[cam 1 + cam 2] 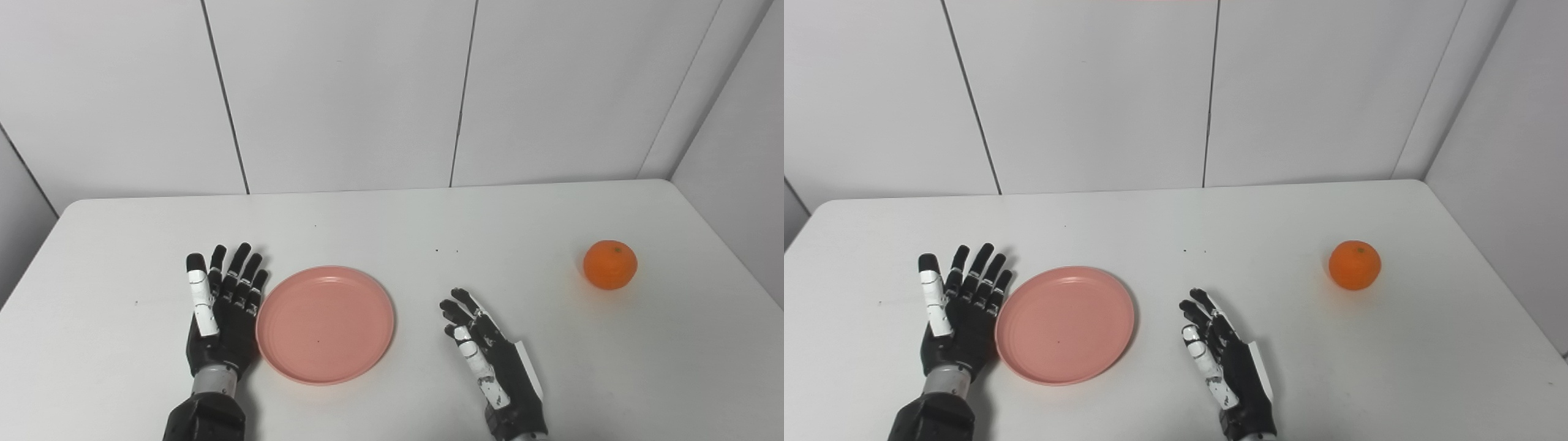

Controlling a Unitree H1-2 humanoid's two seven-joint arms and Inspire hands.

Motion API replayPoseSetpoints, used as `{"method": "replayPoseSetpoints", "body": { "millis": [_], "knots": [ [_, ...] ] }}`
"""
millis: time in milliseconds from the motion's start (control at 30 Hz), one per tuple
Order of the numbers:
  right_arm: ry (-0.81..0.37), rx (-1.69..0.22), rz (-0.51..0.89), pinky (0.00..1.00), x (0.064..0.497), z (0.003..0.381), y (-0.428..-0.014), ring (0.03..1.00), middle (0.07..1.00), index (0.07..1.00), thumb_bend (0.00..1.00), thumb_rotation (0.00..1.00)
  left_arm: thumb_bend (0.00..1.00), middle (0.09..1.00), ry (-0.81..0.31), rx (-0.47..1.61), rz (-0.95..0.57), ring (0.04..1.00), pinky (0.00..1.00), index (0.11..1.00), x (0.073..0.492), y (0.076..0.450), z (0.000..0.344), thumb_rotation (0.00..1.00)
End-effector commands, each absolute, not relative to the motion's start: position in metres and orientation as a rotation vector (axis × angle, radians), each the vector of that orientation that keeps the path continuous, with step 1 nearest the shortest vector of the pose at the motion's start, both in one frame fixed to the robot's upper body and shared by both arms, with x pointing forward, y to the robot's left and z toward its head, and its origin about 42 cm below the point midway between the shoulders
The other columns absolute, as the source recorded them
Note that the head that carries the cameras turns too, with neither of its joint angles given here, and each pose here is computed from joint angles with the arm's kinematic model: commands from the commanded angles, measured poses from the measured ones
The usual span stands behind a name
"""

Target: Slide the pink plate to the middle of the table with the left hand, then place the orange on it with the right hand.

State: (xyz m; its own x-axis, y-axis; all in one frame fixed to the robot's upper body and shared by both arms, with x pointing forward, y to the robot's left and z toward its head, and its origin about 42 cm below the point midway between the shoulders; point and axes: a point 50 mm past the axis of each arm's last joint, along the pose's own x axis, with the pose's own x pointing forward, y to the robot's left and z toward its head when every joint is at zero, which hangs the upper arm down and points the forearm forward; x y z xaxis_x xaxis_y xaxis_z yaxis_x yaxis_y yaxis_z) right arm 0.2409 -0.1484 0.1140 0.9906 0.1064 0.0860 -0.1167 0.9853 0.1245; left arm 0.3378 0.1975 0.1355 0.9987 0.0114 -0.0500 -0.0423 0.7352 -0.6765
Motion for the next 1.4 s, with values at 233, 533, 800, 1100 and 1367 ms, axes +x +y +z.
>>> {"method": "replayPoseSetpoints", "body": {
  "millis": [233, 533, 800, 1100, 1367],
  "knots": [
    [-0.058, 0.164, 0.14, 0.87, 0.243, 0.11, -0.12, 0.876, 0.836, 0.878, 0.8, 0.74, 0.84, 0.905, 0.165, -0.757, 0.016, 0.936, 1.0, 0.979, 0.336, 0.199, 0.118, 0.68],
    [-0.057, 0.158, 0.135, 0.85, 0.245, 0.11, -0.112, 0.871, 0.832, 0.873, 0.81, 0.75, 0.83, 0.909, 0.177, -0.779, 0.003, 0.939, 1.0, 0.976, 0.335, 0.2, 0.116, 0.67],
    [-0.063, 0.153, 0.137, 0.85, 0.244, 0.109, -0.117, 0.868, 0.833, 0.877, 0.8, 0.75, 0.84, 0.92, 0.183, -0.777, -0.002, 0.939, 1.0, 0.982, 0.333, 0.195, 0.113, 0.67],
    [-0.065, 0.156, 0.122, 0.85, 0.244, 0.106, -0.126, 0.868, 0.833, 0.874, 0.8, 0.74, 0.83, 0.908, 0.182, -0.78, 0.006, 0.932, 0.99, 0.972, 0.334, 0.191, 0.111, 0.68],
    [-0.111, 0.143, 0.059, 0.83, 0.243, 0.115, -0.141, 0.85, 0.82, 0.86, 0.78, 0.72, 0.83, 0.914, 0.18, -0.773, -0.002, 0.945, 0.99, 0.996, 0.336, 0.188, 0.11, 0.7]
  ]
}}
